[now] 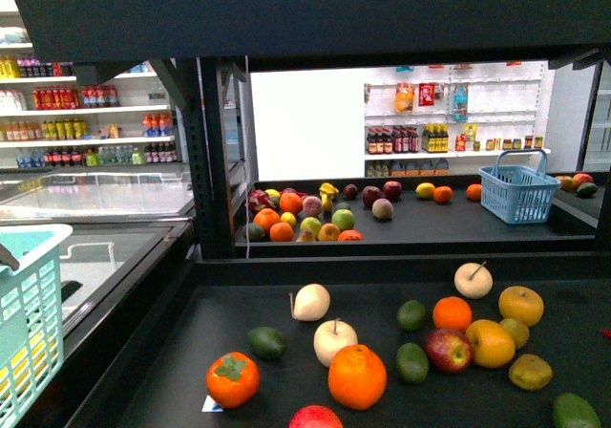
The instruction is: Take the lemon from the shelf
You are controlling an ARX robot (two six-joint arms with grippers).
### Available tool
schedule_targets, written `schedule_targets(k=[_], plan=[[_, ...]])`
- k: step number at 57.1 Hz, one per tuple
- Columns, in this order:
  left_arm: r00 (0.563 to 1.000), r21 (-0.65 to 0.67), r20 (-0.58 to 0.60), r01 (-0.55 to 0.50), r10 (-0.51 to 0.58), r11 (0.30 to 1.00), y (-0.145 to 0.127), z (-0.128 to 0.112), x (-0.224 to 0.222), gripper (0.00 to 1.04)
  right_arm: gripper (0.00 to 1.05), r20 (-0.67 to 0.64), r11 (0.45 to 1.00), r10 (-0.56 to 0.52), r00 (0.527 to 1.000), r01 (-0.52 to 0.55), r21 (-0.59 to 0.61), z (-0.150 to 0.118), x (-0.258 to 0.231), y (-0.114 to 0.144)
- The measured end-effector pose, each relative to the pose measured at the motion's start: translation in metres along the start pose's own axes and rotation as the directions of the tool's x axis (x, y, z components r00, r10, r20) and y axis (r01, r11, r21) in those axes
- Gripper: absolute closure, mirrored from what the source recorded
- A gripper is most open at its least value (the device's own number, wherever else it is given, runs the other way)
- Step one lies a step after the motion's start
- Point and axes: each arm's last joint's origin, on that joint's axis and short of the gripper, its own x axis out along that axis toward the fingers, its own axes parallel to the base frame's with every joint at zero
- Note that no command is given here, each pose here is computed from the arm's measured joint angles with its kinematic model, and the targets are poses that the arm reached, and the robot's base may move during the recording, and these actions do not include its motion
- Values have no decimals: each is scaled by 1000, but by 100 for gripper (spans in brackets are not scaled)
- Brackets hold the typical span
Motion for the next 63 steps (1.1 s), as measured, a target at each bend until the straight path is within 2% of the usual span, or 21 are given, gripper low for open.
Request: schedule_targets(k=[14,28,35,41,47,55,63], plan=[[996,61,2,-92,92,994,-18,-2,-18,8,7,0,1000,1,1000,-1,0,0,0,0],[996,105,23,-85,83,991,-16,1,-17,8,7,0,1000,1,1000,-1,0,0,0,0],[1000,102,23,-3,1,995,-12,4,-11,8,7,0,1000,1,1000,-1,0,0,0,0],[987,48,37,153,-154,987,-12,7,-8,8,7,0,1000,1,1000,-1,0,0,0,0],[967,10,54,249,-250,968,-17,9,-8,8,7,0,1000,1,1000,-1,0,0,0,0],[960,-24,51,278,-277,960,-24,9,-5,8,7,0,1000,0,1000,0,0,0,0,0],[968,-39,26,249,-249,968,-25,5,-4,8,7,0,1000,1,1000,-1,0,0,0,0]])
